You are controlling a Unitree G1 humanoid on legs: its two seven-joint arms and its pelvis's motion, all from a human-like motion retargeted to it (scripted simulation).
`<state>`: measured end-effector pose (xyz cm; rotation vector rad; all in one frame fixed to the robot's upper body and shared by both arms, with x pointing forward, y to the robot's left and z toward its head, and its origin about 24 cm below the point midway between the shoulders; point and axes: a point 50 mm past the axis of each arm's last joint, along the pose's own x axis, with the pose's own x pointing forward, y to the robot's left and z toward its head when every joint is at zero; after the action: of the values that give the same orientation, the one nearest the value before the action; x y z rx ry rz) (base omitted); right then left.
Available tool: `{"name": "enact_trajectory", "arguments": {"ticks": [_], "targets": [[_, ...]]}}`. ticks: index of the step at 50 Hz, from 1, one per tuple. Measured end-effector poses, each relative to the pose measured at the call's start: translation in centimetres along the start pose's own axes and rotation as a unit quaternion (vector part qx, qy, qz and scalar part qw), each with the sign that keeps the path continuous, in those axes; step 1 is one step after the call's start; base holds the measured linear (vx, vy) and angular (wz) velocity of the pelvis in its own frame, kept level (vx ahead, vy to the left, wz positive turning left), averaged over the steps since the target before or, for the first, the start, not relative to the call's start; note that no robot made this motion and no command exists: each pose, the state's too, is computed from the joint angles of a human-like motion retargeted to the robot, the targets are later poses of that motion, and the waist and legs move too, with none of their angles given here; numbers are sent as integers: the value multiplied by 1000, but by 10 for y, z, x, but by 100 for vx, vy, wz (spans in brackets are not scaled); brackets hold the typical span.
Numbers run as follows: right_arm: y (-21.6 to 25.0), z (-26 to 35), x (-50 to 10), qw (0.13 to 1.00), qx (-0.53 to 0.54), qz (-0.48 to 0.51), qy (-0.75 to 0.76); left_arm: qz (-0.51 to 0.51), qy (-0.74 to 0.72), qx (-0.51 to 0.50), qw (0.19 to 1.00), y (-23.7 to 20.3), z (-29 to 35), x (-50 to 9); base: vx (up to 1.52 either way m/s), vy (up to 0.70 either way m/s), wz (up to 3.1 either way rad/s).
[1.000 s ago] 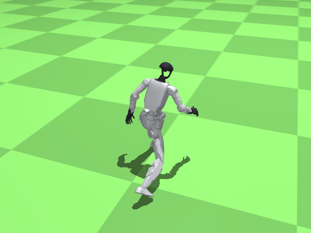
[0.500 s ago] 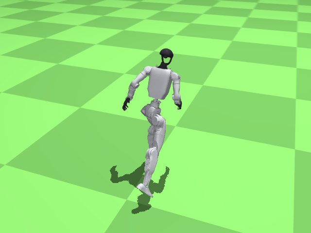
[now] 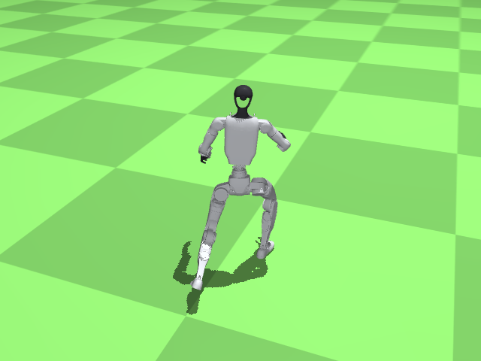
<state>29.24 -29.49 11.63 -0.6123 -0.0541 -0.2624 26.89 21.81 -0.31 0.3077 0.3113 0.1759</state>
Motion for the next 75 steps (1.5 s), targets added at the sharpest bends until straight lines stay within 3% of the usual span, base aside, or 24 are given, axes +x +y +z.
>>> {"name": "enact_trajectory", "arguments": {"ticks": [7, 11, 15, 20, 25, 30, 37, 41, 45, 50, 54, 61, 65, 70, 75], "targets": [[-16, 17, -12, 990, 30, -130, -50, 176, -48, -113, 977, 34, 21, -4, -15, -10, 3], [-6, -38, -37, 986, 34, -148, 63, 218, -26, -171, 960, 30, 17, -1, 0, -12, -16], [0, -113, -73, 959, 66, -131, 241, 155, -8, -207, 966, -7, 19, 3, 22, -9, 15], [-17, -165, -153, 925, 30, -105, 363, 64, -49, -172, 982, -32, 20, -18, 56, -10, 23], [-29, -152, -195, 937, 1, -70, 342, 163, -45, -83, 982, 3, -15, -53, 68, -4, -43], [30, -148, -166, 943, 30, 18, 331, 189, 96, -44, 976, 20, -84, -71, 51, 4, -131], [124, -109, -89, 945, 49, 177, 269, 255, 303, -183, 900, 38, -159, -95, 45, 23, -276], [160, -46, -42, 951, -52, 278, 128, 298, 355, -189, 866, 53, -182, -115, 47, 22, -267], [179, 53, -7, 947, -92, 300, -69, 298, 372, -157, 865, 67, -192, -126, 26, 30, -180], [146, 136, -2, 956, 62, 201, -206, 262, 373, -123, 882, 73, -181, -99, 0, 23, 18], [122, 133, -17, 955, 131, 141, -224, 253, 333, -142, 897, 71, -157, -68, -4, 7, 23], [130, 61, -42, 972, 123, 176, -95, 223, 253, -152, 929, 64, -117, -31, 2, 6, 25], [133, 51, -42, 968, 111, 215, -74, 192, 212, -159, 945, 66, -97, -17, 9, 2, -43], [97, 87, -45, 955, 82, 224, -177, 207, 114, -141, 961, 97, -74, -38, 25, 0, -57], [53, 72, -70, 971, 88, 138, -175, 210, 43, -111, 970, 110, -58, -84, 32, 0, -41]]}}
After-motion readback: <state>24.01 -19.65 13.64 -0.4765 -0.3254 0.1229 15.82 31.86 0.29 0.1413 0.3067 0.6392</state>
